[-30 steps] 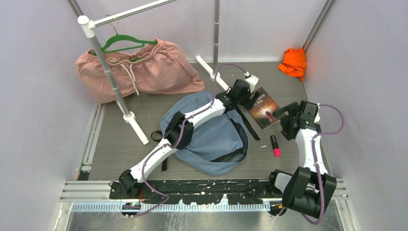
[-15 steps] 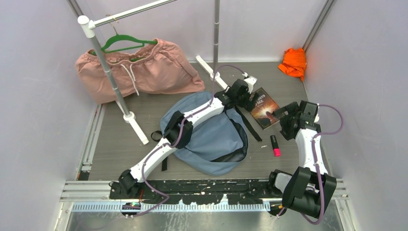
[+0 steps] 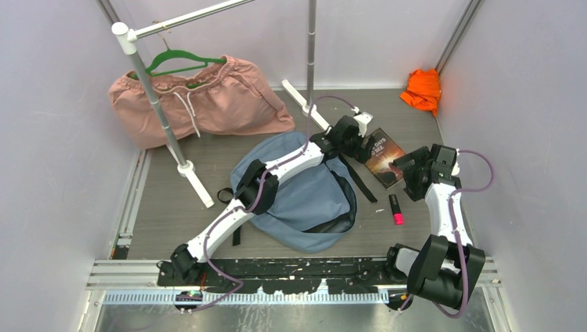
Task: Pack the student bag
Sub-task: Pick up the book from the center of the board.
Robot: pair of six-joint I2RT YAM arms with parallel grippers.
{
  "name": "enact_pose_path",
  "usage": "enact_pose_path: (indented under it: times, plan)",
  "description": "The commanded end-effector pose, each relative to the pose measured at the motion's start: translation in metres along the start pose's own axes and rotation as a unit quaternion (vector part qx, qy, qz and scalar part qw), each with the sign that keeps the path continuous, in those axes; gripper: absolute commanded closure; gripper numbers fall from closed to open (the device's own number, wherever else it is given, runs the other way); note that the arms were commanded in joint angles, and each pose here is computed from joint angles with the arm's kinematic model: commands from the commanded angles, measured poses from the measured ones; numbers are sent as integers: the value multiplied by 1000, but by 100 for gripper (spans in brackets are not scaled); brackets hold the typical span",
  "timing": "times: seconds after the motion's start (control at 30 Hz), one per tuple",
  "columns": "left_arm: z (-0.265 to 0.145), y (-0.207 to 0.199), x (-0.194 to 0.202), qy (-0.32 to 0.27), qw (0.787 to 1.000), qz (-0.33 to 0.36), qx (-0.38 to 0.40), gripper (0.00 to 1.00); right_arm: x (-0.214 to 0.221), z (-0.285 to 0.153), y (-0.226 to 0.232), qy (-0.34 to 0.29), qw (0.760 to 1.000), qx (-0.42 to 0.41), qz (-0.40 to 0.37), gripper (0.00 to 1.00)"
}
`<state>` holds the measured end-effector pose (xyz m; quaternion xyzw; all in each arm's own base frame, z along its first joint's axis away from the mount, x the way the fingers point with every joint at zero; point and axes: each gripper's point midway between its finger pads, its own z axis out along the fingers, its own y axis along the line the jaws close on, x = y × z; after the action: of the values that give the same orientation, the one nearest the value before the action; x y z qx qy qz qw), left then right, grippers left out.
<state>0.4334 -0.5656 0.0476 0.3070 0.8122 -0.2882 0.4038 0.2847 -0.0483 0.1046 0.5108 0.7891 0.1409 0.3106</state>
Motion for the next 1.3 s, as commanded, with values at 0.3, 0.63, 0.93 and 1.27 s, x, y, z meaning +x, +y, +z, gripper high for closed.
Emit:
enact_pose_path:
  times: [0.3, 0.63, 0.93, 1.27]
  plan:
    - [-28, -43, -2, 31, 998, 9, 59, 8, -29, 48, -16, -24, 999, 45, 2, 0]
    - [-37, -40, -19, 22, 997, 38, 60, 8, -46, 74, -20, -31, 997, 54, 39, 0]
    - [-30, -13, -21, 20, 998, -24, 55, 8, -36, 102, -16, 8, 998, 35, 52, 0]
    - [-26, -21, -4, 45, 994, -56, 81, 8, -28, 108, -1, 33, 998, -10, 57, 2]
